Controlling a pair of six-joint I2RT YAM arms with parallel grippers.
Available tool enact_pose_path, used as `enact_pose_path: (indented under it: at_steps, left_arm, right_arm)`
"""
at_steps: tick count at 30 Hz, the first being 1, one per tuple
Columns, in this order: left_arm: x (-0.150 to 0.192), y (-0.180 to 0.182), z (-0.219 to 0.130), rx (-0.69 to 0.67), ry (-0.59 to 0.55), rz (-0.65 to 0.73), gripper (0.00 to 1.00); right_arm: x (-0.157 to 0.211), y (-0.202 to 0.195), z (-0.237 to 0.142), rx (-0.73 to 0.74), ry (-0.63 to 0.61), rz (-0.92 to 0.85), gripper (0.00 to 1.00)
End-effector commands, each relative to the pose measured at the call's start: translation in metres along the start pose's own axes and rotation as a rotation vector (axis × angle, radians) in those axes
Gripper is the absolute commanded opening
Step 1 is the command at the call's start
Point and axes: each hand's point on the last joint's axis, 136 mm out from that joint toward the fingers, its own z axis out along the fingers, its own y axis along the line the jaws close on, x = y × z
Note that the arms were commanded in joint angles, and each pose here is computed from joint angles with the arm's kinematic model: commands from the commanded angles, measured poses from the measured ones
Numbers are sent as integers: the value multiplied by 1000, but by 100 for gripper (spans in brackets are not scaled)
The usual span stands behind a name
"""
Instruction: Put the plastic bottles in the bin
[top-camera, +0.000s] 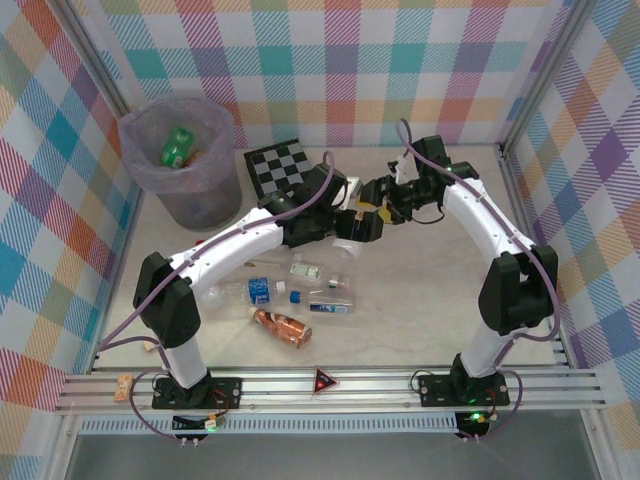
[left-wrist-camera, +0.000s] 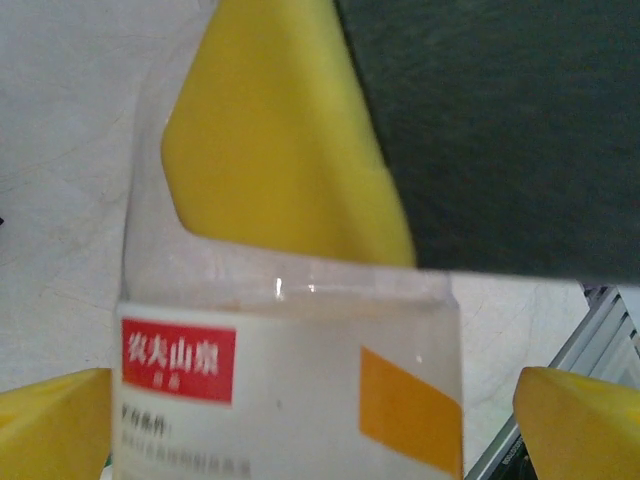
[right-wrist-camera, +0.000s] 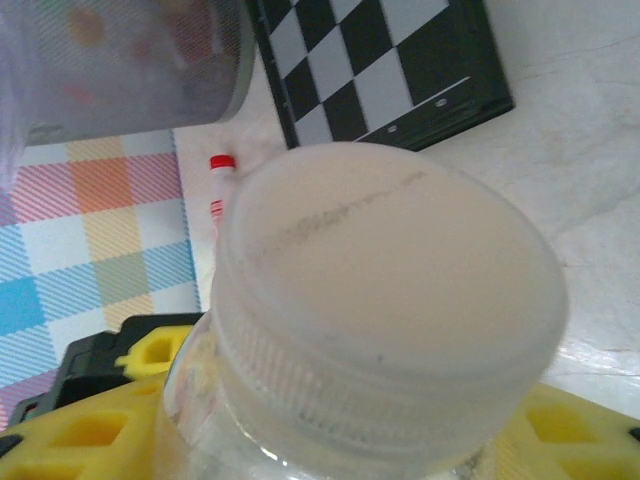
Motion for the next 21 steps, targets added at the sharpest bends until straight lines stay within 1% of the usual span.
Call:
enact_pose_path:
  at_steps: [1, 4, 6, 7, 9, 10, 16, 21]
  left_arm:
    - [4, 1, 3, -17, 10, 25, 94]
    - [6, 3, 3, -19, 7, 22, 83]
    - [6, 3, 2, -23, 5, 20, 73]
    - [6, 3, 1, -24, 4, 20, 70]
    - [6, 4, 0, -27, 2, 20, 61]
    - [5, 4, -1, -29, -1, 20, 59]
    - [9, 11, -1, -55, -5, 17, 59]
    - [10, 15, 0, -62, -15, 5, 59]
  right_arm:
    - [2, 24, -9, -71, -6, -44, 57]
    - [1, 23, -9, -66, -9, -41, 57]
    - [1, 22, -8, -62, -9, -39, 58]
    - [1, 21, -8, -60, -9, -36, 58]
    - [0, 21, -7, -60, -11, -33, 60]
    - [0, 22, -8, -63, -13, -32, 62]
    - [-4, 24, -19, -48, -24, 0, 74]
    - [-7, 22, -50, -11, -86, -1, 77]
